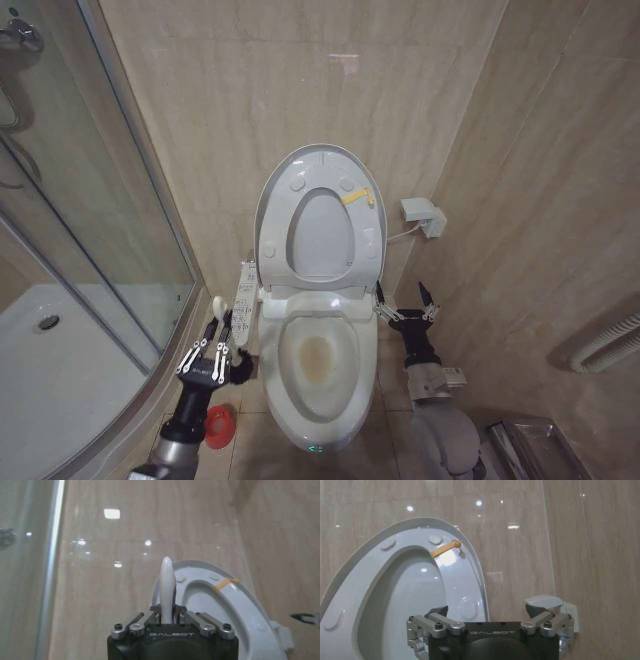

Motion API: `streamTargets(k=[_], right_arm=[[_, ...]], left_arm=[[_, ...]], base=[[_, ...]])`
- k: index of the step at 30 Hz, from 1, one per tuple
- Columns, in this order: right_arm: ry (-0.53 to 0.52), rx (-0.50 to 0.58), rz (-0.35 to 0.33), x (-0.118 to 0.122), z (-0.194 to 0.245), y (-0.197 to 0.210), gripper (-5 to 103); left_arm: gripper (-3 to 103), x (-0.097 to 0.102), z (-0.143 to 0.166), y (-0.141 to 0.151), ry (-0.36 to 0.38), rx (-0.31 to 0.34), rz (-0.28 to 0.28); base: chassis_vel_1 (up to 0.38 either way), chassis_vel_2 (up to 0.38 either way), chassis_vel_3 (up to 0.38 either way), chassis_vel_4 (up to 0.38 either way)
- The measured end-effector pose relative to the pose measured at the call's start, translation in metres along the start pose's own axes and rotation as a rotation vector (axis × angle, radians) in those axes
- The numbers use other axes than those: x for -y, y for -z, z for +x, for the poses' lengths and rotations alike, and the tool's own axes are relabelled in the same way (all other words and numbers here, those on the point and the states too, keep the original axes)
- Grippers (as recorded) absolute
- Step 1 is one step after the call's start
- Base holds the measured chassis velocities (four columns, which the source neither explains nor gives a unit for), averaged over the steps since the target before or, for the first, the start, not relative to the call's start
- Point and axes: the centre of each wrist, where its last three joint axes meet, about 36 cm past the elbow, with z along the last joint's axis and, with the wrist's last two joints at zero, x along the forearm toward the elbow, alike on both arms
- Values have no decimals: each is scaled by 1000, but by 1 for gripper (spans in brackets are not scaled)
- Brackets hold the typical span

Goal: Open the toilet lid, clean the toilet bowl with a toilet brush, close the toilet lid, and flush.

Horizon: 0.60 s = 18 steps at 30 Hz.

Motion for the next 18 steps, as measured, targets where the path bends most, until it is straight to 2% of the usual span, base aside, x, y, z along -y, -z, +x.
streamTargets(k=[4,8,11,12,16,18], right_arm=[[0,0,0,0,0,0,100],[0,0,0,0,0,0,100],[0,0,0,0,0,0,100],[0,0,0,0,0,0,100],[0,0,0,0,0,0,100],[0,0,0,0,0,0,100]], left_arm=[[18,-1,17,-5,6,-17,-6],[18,-11,34,-22,56,-50,-32],[18,-24,44,-47,125,-82,-50],[18,-24,44,-47,125,-82,-50],[18,-37,54,-87,203,-138,-70],[18,-40,56,-98,218,-154,-70]], base=[[0,0,0,0],[0,0,0,0],[0,0,0,0],[0,0,0,0],[0,0,0,0],[0,0,0,0]])
